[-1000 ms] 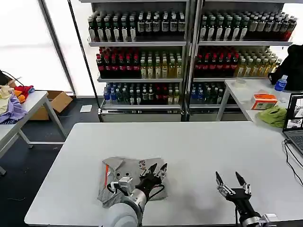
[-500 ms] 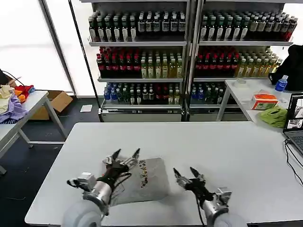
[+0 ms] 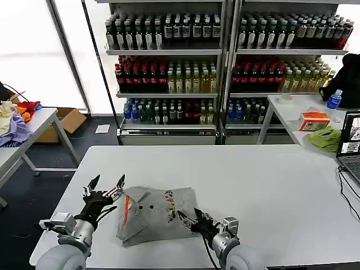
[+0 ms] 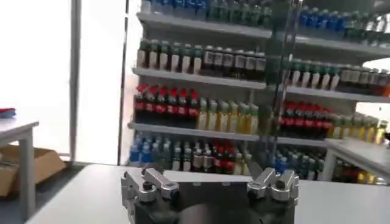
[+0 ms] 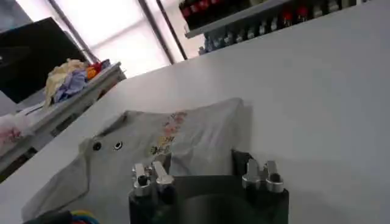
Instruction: Fold and organize the clothes.
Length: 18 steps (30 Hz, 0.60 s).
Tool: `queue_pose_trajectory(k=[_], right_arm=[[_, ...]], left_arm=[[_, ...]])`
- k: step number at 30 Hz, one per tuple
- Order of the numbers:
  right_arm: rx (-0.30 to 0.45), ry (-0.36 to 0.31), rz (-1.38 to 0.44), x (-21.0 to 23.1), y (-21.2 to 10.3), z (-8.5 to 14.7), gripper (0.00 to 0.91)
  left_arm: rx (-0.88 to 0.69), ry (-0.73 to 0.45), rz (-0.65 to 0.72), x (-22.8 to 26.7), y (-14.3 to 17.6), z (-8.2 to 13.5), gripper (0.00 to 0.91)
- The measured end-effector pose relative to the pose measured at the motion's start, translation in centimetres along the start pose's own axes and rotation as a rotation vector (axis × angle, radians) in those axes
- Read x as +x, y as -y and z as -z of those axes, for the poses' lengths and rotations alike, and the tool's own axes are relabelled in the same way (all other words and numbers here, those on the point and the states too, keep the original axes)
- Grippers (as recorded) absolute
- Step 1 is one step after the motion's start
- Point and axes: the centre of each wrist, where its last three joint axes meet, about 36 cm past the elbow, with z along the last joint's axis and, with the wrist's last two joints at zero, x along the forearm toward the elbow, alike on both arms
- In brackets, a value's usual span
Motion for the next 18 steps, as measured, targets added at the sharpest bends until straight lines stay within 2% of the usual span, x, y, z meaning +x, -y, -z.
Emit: queue_pose_trajectory(k=[6,18], right_arm=[[-0.033,0.003,-0.006,0.6,0.6,0.5,0.0],[-0.163,0.044,-0.062,4.1,3.5,1.6,0.0]], left_arm=[[-0.023,0.003,0.035,0.2,-1.3,0.1,0.907],[-0.008,0.001,0.1,0.0,-3.8,0.6,0.907]])
